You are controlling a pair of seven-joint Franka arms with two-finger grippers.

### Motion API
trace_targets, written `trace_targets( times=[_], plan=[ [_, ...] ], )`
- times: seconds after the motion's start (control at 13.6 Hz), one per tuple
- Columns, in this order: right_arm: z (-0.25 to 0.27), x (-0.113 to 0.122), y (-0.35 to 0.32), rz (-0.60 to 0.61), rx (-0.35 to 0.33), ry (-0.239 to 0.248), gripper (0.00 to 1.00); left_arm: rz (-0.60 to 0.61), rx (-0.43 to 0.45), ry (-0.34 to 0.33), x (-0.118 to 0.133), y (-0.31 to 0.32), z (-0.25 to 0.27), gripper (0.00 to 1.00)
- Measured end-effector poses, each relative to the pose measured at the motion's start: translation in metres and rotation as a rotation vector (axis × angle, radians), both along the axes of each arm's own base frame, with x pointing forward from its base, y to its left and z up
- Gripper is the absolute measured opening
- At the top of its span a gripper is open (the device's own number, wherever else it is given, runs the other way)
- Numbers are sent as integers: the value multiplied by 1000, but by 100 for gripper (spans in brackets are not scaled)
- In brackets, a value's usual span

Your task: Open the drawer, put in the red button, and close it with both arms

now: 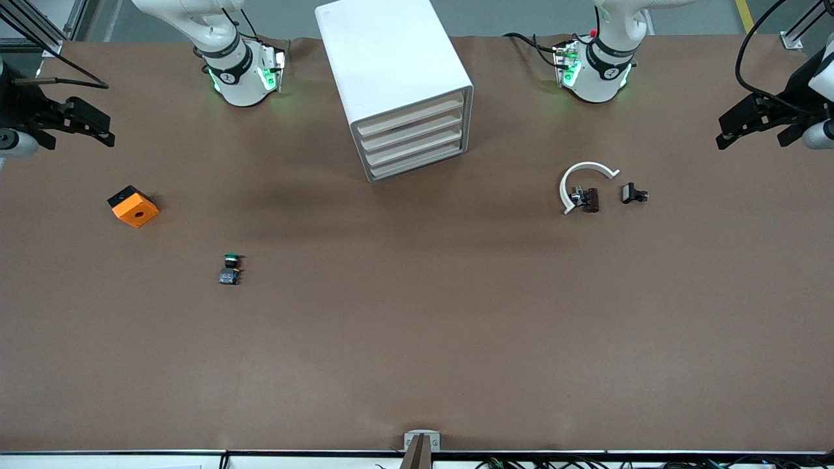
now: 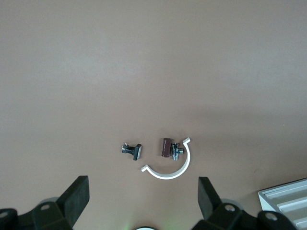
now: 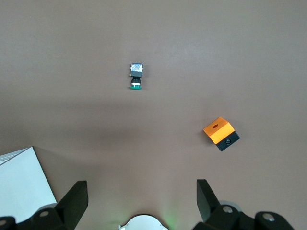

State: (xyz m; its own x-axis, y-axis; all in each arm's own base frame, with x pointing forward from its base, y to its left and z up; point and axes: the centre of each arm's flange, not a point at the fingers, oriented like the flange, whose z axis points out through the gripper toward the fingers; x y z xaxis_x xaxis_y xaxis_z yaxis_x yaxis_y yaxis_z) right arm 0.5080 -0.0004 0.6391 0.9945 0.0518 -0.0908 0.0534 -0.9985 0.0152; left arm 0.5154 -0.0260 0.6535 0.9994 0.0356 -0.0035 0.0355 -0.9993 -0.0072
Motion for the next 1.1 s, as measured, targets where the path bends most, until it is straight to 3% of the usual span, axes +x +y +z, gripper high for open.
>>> trace_targets(
  times=[1.1],
  plan=[
    [6,0,2,4,0,-14,100,-14,1,1,2,-9,-5,100]
  ],
)
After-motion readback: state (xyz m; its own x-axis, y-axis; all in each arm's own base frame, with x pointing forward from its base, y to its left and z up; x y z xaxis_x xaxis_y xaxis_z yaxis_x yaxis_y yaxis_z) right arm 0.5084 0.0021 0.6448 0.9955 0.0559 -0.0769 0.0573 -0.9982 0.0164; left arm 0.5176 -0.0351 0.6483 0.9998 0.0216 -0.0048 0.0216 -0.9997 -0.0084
